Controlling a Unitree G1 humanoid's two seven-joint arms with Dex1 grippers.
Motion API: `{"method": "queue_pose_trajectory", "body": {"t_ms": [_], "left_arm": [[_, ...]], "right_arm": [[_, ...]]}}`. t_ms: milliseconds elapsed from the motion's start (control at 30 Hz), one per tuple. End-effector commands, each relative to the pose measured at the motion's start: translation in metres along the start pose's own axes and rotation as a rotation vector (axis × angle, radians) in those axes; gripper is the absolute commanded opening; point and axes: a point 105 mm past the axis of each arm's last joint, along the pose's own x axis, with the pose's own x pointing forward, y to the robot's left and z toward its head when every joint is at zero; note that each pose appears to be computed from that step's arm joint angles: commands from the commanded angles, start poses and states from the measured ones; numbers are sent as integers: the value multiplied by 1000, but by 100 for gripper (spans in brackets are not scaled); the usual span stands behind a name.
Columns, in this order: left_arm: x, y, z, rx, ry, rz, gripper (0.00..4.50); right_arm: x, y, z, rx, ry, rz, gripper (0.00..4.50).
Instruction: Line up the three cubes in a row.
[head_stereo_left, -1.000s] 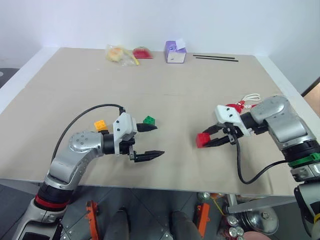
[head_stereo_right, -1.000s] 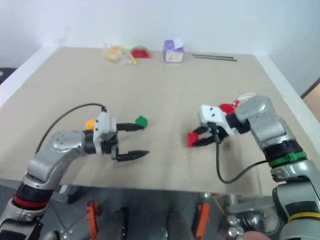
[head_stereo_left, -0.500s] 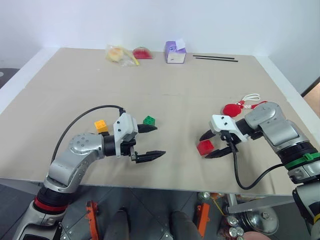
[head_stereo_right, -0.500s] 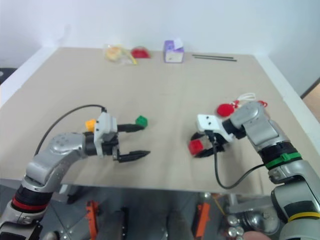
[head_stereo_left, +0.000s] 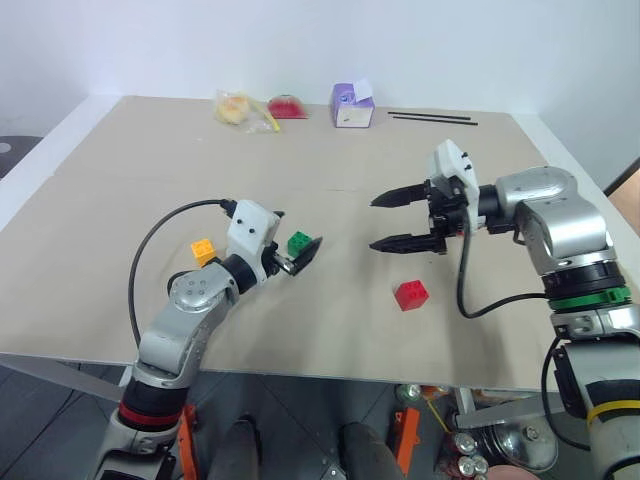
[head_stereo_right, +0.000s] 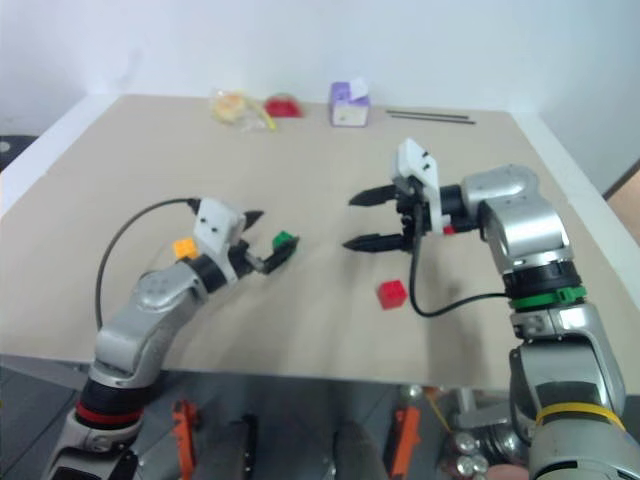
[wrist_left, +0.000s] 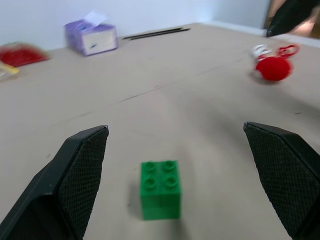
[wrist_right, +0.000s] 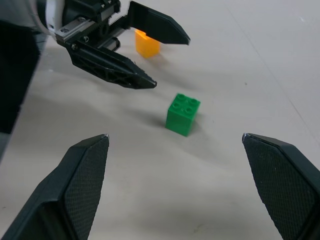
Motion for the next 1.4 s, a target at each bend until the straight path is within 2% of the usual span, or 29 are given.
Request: {"method": "queue_pose_trajectory", "body": {"t_ms": [33,367,567,700,900,1033,1233,1400], "left_arm": [[2,9,-5,3,7,49,450],[15,1,-35,-32,88,-9,450],[19,-3,-37,-24,91,-37,450],[21,-4,-37,-16,92,-49,340],[23,-3,-38,12,99,-53,134],[19,0,-38,28,101,-68,124],[-8,-36,-19,-9,54,-440,124],[-22,-47,-23,48,138,-658,124]], "right_arm": [[-7,-4,11,-40,-14,-30,442],[-3,-3,14,-48,-9,-24,442],[-3,-3,11,-50,0,-34,442],[-4,-2,11,-52,-2,-26,450],[-4,1,10,-53,9,-12,450],[-8,1,9,-51,14,-11,450],[-28,16,1,-21,58,68,450],[-47,27,-21,-20,177,106,450]]}}
